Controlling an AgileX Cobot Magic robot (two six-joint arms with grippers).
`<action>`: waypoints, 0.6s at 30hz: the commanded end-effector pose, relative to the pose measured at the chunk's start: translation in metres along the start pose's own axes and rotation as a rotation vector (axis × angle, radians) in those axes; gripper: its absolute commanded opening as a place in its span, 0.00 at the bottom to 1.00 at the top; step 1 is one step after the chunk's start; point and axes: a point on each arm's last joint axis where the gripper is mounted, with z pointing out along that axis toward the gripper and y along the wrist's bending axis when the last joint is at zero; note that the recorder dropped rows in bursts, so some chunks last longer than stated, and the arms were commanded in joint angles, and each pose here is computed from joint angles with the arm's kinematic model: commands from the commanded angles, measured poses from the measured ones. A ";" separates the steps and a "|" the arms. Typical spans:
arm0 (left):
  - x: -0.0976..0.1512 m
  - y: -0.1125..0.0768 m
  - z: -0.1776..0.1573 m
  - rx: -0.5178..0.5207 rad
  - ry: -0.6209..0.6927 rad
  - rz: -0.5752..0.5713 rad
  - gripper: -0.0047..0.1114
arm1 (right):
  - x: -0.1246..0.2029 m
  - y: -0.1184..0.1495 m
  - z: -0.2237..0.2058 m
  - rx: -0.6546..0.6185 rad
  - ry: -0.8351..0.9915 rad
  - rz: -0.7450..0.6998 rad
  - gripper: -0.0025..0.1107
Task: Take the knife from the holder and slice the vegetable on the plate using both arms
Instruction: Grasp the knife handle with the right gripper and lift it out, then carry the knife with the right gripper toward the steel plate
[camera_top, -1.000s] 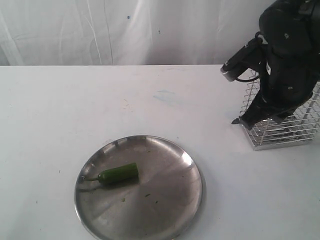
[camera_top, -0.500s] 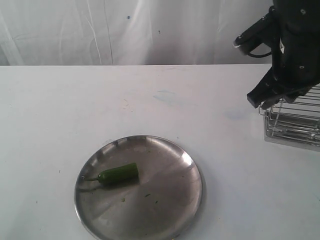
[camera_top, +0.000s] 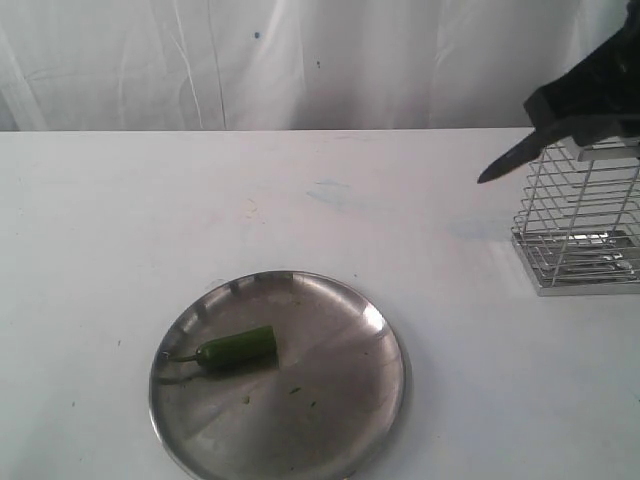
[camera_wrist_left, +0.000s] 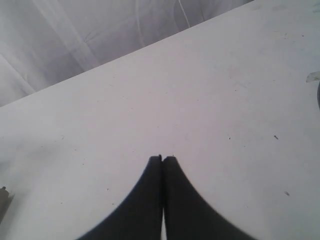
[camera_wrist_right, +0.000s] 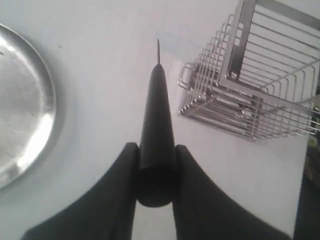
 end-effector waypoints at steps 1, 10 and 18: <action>0.001 0.000 0.000 0.002 -0.004 0.012 0.04 | 0.005 0.009 -0.007 -0.123 -0.171 0.046 0.02; 0.001 0.000 0.000 0.002 -0.004 0.012 0.04 | 0.053 0.049 0.047 -0.493 -0.300 0.395 0.02; 0.001 0.000 0.000 0.002 -0.004 0.012 0.04 | 0.103 0.052 0.091 -0.478 -0.243 0.711 0.02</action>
